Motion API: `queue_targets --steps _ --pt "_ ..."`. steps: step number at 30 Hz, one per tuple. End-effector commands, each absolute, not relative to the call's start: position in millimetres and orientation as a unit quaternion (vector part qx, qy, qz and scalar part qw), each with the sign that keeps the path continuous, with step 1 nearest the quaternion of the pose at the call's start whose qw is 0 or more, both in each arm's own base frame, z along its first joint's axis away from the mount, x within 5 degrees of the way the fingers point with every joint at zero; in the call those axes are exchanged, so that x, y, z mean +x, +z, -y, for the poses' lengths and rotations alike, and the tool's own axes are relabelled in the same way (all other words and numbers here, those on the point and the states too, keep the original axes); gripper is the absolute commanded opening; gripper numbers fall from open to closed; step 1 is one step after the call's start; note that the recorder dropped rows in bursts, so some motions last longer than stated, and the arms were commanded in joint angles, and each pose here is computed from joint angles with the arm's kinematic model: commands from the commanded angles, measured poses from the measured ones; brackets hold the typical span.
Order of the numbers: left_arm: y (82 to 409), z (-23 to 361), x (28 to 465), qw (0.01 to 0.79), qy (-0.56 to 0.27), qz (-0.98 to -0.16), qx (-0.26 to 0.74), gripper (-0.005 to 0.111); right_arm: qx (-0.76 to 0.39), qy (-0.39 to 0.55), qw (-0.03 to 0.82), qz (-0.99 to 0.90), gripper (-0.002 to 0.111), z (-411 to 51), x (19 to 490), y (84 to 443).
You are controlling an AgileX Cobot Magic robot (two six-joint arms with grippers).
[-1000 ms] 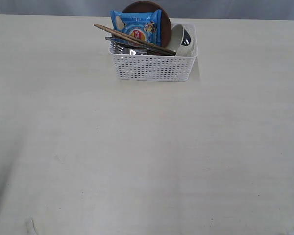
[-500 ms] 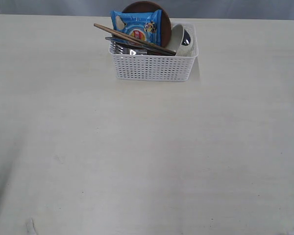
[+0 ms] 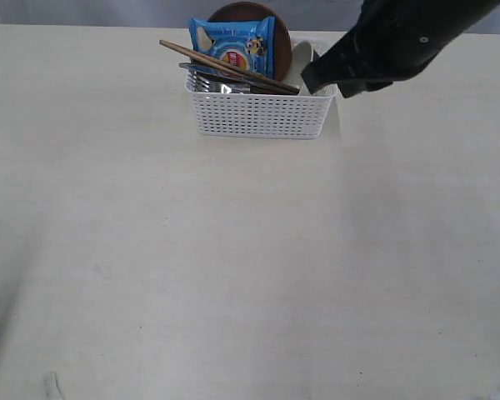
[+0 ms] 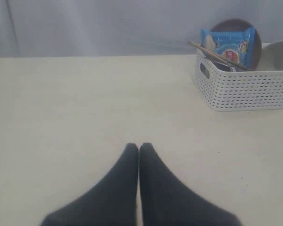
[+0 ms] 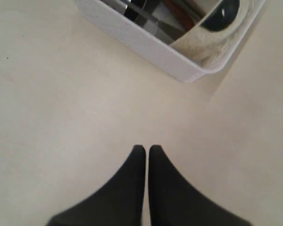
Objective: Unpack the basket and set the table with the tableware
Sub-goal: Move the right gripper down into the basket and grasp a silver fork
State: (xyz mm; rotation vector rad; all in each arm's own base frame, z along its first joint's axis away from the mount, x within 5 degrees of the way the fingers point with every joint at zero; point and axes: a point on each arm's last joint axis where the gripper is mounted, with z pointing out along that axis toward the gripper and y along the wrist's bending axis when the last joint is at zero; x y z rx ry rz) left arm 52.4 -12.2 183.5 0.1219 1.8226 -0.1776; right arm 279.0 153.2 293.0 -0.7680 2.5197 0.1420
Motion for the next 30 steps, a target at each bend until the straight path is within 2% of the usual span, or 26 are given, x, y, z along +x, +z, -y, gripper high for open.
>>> queue_targets --steps 1,6,14,19,25,30 --pt "182.7 12.6 52.2 0.608 -0.080 -0.788 0.055 0.000 -0.323 0.044 0.271 -0.906 0.003 -160.5 290.8 309.8" --pt "182.7 12.6 52.2 0.608 -0.079 -0.788 0.056 0.000 -0.355 0.034 0.272 -0.894 0.003 -171.9 311.6 319.1" --pt "182.7 12.6 52.2 0.608 -0.079 -0.788 0.056 0.000 -0.430 0.010 0.200 -0.880 0.003 -199.1 360.9 313.1" --pt "182.7 12.6 52.2 0.608 -0.079 -0.788 0.056 0.000 -0.500 0.008 0.186 -0.846 0.003 -218.3 390.7 299.1" --pt "182.7 12.6 52.2 0.608 -0.079 -0.788 0.056 0.000 -0.571 0.031 0.172 -0.802 0.003 -230.2 398.6 277.1" --pt "182.7 12.6 52.2 0.608 -0.079 -0.788 0.056 0.000 -0.589 0.020 0.199 -0.783 0.004 -235.8 409.7 263.7"
